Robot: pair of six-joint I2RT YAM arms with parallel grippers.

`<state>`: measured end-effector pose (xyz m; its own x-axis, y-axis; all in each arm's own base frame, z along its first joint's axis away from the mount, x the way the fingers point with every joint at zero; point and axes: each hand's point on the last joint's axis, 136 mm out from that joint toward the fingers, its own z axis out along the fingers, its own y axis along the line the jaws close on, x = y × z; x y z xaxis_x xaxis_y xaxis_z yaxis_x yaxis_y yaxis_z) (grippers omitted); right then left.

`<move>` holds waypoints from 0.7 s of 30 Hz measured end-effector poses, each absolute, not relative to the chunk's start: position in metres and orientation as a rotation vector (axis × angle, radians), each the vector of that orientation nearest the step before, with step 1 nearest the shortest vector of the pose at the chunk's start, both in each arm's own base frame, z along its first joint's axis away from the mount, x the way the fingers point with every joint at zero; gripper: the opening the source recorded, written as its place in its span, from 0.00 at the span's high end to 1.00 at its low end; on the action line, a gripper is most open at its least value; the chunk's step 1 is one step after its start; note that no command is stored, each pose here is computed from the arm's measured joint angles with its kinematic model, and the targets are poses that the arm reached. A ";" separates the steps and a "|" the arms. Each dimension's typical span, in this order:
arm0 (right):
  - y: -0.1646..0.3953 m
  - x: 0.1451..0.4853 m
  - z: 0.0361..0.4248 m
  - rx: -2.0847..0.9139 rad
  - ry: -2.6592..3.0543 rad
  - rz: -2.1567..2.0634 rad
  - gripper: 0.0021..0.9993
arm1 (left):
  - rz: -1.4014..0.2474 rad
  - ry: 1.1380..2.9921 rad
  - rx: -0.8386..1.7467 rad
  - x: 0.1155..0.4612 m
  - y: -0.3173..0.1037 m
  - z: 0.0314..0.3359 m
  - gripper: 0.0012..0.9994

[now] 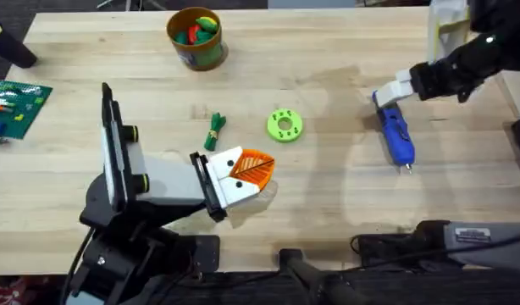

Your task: Pick up the gripper from the table and insert it into the empty holder that is missing its gripper. Then pick up a screw, insert it into the mounting hole, and use the screwdriver to tighten it. Finally, clean up the table by picking up the vegetable and placing it into the bucket.

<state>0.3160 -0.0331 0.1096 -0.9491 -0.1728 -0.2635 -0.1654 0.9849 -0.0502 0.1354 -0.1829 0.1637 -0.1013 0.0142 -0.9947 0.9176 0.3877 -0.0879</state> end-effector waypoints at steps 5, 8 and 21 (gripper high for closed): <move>-0.032 0.314 0.094 -0.261 2.912 -0.035 0.00 | -0.960 1.466 0.886 0.135 -0.183 0.164 0.99; -0.028 0.315 0.090 -0.287 2.920 -0.033 0.00 | -0.960 1.466 0.886 0.135 -0.183 0.164 0.99; -0.031 0.312 0.054 -0.296 3.013 -0.047 0.00 | -0.960 1.466 0.886 0.135 -0.183 0.164 0.99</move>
